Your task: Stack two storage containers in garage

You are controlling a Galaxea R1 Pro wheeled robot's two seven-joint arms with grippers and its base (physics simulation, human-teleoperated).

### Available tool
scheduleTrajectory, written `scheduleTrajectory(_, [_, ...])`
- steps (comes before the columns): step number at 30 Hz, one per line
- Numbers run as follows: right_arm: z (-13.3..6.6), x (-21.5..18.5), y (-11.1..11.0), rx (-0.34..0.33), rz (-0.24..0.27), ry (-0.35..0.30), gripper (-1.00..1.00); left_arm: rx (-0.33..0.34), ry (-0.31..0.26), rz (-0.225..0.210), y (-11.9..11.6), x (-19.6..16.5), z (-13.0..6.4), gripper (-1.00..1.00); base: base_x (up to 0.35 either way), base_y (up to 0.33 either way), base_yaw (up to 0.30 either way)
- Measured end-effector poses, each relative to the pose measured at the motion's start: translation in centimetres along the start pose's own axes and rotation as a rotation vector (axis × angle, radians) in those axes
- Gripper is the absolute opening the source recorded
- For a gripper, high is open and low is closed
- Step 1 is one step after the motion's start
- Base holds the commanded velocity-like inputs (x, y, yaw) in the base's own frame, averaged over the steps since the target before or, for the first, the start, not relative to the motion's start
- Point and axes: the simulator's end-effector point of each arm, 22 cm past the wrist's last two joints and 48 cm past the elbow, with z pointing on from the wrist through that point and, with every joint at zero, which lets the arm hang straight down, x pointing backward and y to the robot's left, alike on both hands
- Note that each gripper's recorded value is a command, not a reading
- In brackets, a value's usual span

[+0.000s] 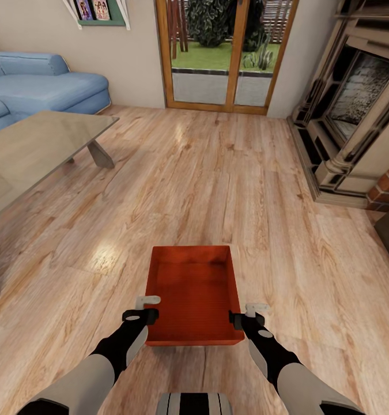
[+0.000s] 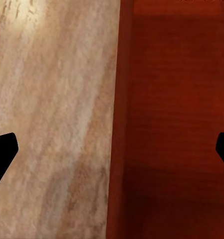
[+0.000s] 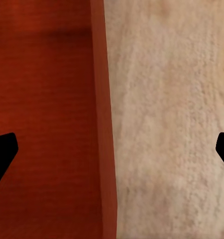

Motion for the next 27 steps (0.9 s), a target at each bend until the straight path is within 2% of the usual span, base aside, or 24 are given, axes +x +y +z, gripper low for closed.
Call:
scheduleTrajectory(6, [0.61,0.69,-0.05,0.0,0.0,0.0,1.0,-0.002,0.001,0.002,0.02,0.63,0.72,1.0,0.0,0.0,0.0])
scheduleTrajectory(20, [0.59,0.78,0.18,-0.005,-0.007,0.002,1.0,-0.001,0.0,-0.003,0.08,0.58,0.73,1.0,0.0,0.0,0.0])
scheduleTrajectory(22, [0.6,0.76,0.25,-0.007,-0.017,0.001,1.0,-0.001,0.0,-0.003,0.08,0.56,0.73,1.0,0.0,0.0,0.0])
scheduleTrajectory(27, [0.57,0.68,0.84,-0.022,-0.085,-0.003,1.0,-0.002,0.0,-0.004,0.13,0.58,0.74,1.0,0.0,0.0,0.0])
